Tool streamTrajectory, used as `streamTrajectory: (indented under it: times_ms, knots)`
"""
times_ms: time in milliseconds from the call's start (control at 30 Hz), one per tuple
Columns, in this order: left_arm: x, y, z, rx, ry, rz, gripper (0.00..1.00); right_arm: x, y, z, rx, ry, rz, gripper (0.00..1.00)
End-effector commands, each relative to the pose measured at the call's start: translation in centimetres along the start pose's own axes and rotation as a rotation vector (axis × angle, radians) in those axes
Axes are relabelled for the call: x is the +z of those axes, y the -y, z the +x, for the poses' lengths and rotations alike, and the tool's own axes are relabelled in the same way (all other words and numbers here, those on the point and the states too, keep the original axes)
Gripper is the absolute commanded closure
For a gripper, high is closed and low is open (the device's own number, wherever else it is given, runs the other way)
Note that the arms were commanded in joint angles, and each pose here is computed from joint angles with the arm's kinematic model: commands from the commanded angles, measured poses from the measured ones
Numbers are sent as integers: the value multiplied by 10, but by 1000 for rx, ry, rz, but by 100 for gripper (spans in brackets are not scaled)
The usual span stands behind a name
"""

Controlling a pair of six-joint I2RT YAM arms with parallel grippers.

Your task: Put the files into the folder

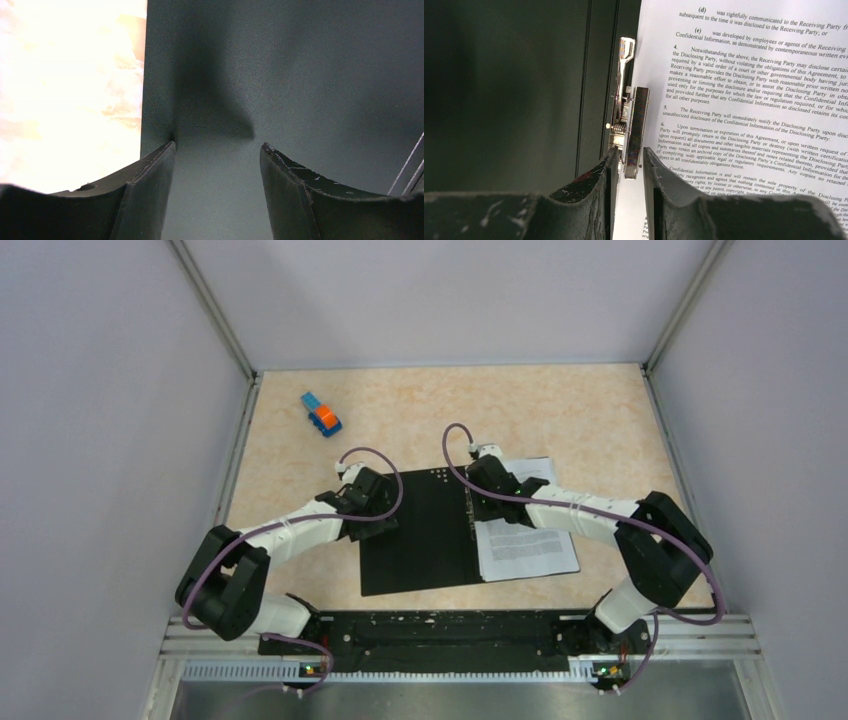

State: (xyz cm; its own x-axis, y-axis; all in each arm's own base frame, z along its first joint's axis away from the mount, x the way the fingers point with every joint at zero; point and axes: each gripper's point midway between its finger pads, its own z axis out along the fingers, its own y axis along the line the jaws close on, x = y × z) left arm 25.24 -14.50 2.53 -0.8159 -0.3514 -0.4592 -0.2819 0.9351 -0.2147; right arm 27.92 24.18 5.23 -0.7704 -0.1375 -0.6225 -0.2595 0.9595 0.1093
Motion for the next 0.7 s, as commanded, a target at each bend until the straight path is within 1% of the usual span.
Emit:
streamTrajectory:
  times_ms: [0, 133, 233, 367, 667]
  knots:
    - [9, -7, 10, -18, -25, -32, 32, 4, 2, 5, 15, -10, 7, 75]
    - [10, -8, 10, -28, -23, -34, 32, 5, 2, 7, 17, -13, 6, 76]
    - [10, -8, 10, -37, -21, -34, 32, 7, 1, 9, 18, -19, 1, 79]
    - [11, -8, 11, -44, -21, -37, 32, 8, 2, 13, 21, -30, 2, 80]
    - [11, -12, 13, -86, -16, -49, 32, 1, 4, 14, 28, -26, 0, 88]
